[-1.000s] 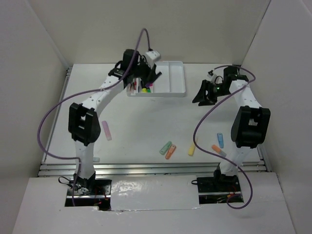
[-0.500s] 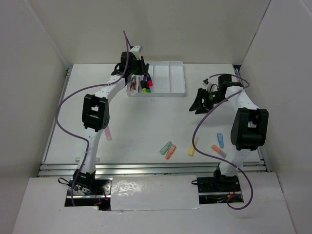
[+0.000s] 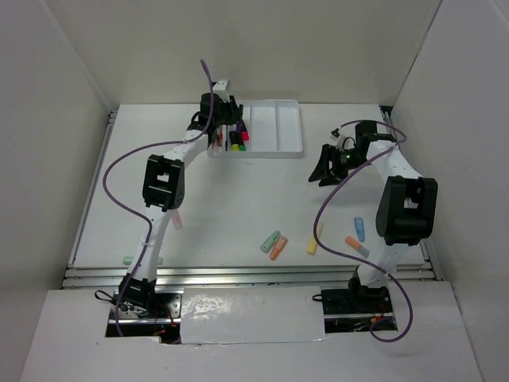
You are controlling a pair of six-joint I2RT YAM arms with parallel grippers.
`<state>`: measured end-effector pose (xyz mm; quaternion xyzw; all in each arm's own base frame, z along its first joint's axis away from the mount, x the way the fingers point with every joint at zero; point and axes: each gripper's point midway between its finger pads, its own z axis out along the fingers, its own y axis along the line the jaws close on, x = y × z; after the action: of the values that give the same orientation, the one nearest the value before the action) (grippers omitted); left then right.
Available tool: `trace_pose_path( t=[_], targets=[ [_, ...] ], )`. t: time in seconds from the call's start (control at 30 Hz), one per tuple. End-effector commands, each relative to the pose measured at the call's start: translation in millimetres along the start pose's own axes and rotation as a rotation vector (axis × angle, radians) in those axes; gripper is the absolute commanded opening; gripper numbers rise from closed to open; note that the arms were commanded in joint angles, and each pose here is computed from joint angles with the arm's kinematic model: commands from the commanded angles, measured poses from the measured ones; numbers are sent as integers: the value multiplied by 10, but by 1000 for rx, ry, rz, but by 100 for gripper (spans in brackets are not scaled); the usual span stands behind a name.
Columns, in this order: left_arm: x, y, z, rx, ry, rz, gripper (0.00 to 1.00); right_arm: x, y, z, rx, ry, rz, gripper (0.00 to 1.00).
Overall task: Sort the stationery into containers
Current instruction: Place the pen in the storage box, then pick up the stationery from the corner of the board.
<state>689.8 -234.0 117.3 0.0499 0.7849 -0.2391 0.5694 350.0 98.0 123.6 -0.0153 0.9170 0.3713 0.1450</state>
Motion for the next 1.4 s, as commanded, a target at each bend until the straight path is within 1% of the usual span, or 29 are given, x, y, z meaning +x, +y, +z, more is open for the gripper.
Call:
trace_pose_path(
  t=[0.0, 0.17, 0.2, 0.27, 0.3, 0.37, 0.4, 0.43, 0.47, 0.5, 0.53, 0.57, 0.6, 0.63, 0.67, 0.7, 0.73, 0.77, 0.8, 0.83, 0.87, 0.93, 0.97, 1.17, 1.23, 1.27, 1.3, 1.33, 1.37],
  targets=[
    [-375, -15, 51, 7, -134, 50, 40, -96, 87, -74, 13, -37, -64, 62],
    [-551, -73, -30, 9, -149, 78, 77, -93, 104, -176, 55, -66, -88, 62],
    [-603, -111, -61, 16, -151, 87, 78, -85, 98, -195, 64, -70, -88, 62],
    [-815, -196, -205, 25, -167, 119, 79, -84, 119, -286, 85, -92, -111, 62],
    [-1059, -303, -354, 36, -192, 139, 79, -49, 114, -355, 114, -97, -121, 62],
    [-1016, -352, -508, 44, -138, 177, 77, 45, 12, -455, 178, -86, -144, 61],
    [-1312, -516, -733, 57, -170, 203, 76, 86, 25, -556, 206, -103, -169, 61],
    [-1125, -489, -805, 50, -114, 231, 76, 113, -49, -635, 236, -108, -198, 61],
    [-1127, -535, -922, 59, -99, 248, 75, 243, -98, -668, 257, -84, -201, 61],
    [-1342, -700, -1187, 76, -115, 271, 75, 294, -108, -772, 292, -93, -231, 61],
    [-1086, -648, -1275, 72, -49, 273, 75, 355, -159, -826, 313, -80, -276, 61],
    [-1062, -707, -1398, 92, -31, 300, 75, 504, -206, -893, 333, -62, -272, 61],
    [-1195, -797, -1653, 93, -30, 314, 76, 585, -267, -929, 361, -42, -279, 61],
    [-972, -756, -1739, 90, 29, 328, 77, 652, -322, -968, 381, -26, -306, 61],
    [-1080, -861, -1970, 89, 22, 341, 78, 806, -387, -989, 396, 1, -292, 61],
    [-991, -872, -2085, 83, 59, 343, 78, 887, -442, -1013, 416, 18, -293, 61],
    [-763, -824, -2176, 72, 112, 341, 80, 962, -505, -1028, 435, 36, -308, 61],
    [-885, -921, -2394, 70, 83, 348, 80, 1094, -573, -1018, 453, 53, -306, 61],
    [-857, -931, -2500, 65, 87, 349, 81, 1164, -619, -1013, 469, 68, -314, 61],
    [-642, -881, -2598, 56, 127, 343, 81, 1229, -689, -1024, 495, 90, -327, 61],
    [-743, -936, -2788, 47, 92, 351, 82, 1337, -719, -994, 496, 112, -325, 61],
    [-549, -874, -2957, 23, 143, 329, 84, 1434, -743, -961, 492, 142, -327, 61],
    [-585, -838, -3064, -15, 141, 309, 84, 1435, -747, -943, 497, 150, -333, 61],
    [-219, -452, -3630, -116, 250, 153, 86, 1303, -744, -806, 541, 142, -410, 61],
    [-192, -306, -3834, -125, 272, 183, 86, 1263, -718, -727, 546, 155, -438, 60],
    [-16, -290, -3947, -47, 351, 300, 85, 1257, -688, -689, 541, 160, -448, 60],
    [55, -259, -4042, -11, 390, 349, 84, 1245, -678, -666, 539, 163, -453, 60],
    [240, -145, -4257, 12, 480, 360, 82, 1238, -675, -645, 538, 165, -455, 60],
    [312, -98, -4371, 106, 516, 502, 81, 1230, -660, -630, 537, 163, -455, 60]
  ],
)
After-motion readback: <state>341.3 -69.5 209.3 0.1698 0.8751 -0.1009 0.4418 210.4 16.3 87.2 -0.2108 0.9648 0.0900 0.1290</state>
